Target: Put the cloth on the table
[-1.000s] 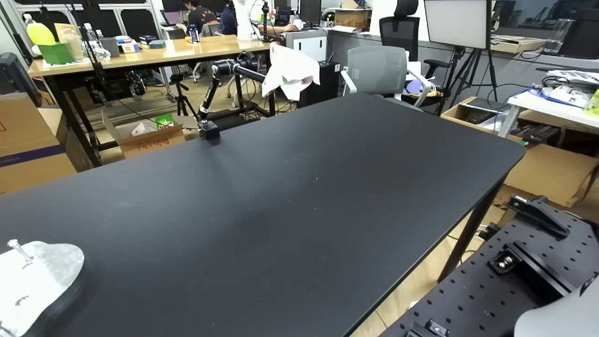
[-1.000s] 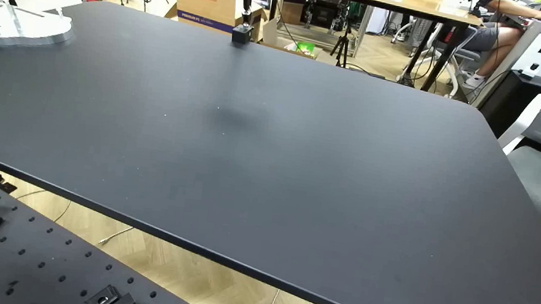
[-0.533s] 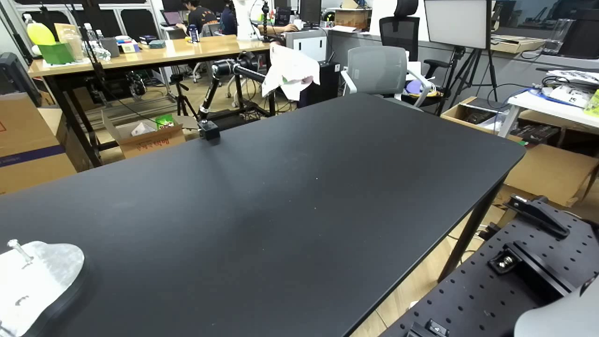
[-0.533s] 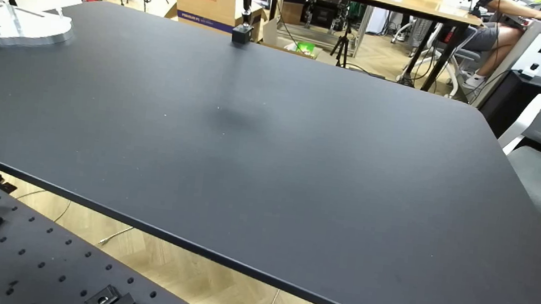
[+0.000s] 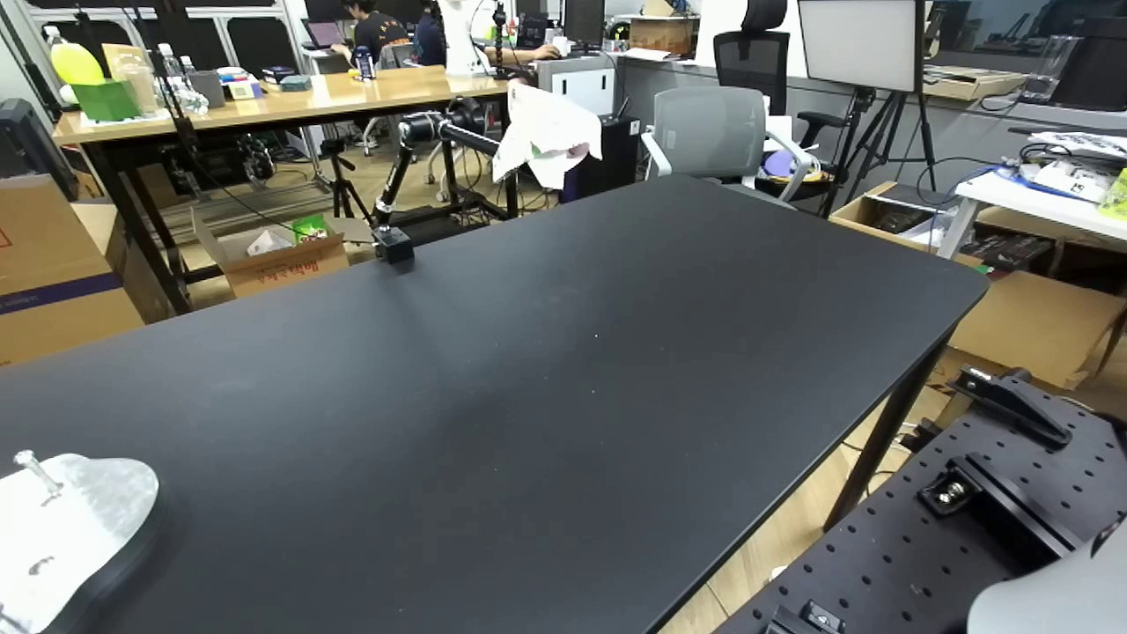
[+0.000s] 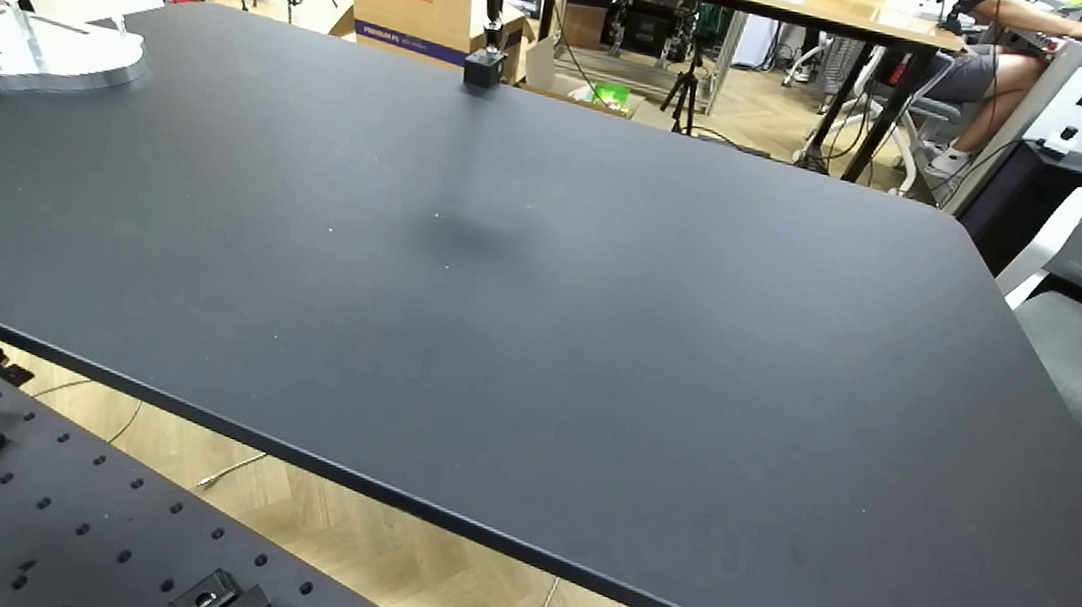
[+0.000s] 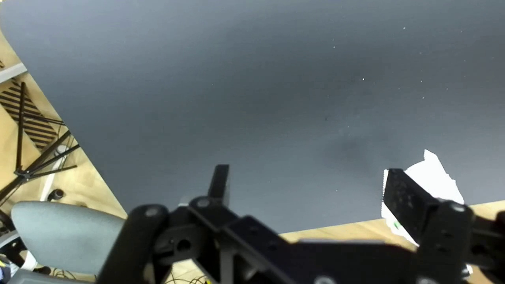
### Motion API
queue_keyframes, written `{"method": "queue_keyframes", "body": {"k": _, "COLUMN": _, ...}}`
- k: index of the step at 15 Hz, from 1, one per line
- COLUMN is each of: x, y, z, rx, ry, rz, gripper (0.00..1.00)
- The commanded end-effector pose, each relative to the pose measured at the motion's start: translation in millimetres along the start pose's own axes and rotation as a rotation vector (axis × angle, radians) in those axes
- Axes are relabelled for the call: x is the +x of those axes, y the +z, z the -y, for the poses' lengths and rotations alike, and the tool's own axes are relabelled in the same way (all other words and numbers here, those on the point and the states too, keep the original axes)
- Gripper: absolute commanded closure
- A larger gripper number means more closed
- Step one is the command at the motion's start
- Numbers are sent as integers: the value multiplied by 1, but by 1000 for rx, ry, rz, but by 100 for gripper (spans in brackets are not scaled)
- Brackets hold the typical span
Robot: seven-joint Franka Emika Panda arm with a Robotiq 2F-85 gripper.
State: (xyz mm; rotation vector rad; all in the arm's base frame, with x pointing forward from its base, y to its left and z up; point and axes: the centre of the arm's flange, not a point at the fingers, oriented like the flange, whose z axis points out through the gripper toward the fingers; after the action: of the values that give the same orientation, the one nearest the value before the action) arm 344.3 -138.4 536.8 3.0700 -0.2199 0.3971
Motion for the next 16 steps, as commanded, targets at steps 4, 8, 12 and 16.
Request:
{"method": "queue_keyframes", "body": {"k": 4, "x": 69, "y": 49, "z": 38, "rx": -50, "ry": -85, "rz": -78, "gripper": 0}}
{"method": "queue_keyframes", "body": {"k": 8, "x": 100, "y": 68, "z": 61, "rx": -62, "ry": -164, "rz": -188, "gripper": 0}}
{"method": "queue_keyframes", "body": {"k": 12, "x": 94, "y": 74, "z": 71, "rx": -46, "ry": -175, "rz": -197, "gripper": 0}}
{"method": "queue_keyframes", "body": {"k": 16, "x": 98, "y": 73, "z": 72, "rx": -47, "ry": -181, "rz": -204, "gripper": 0}}
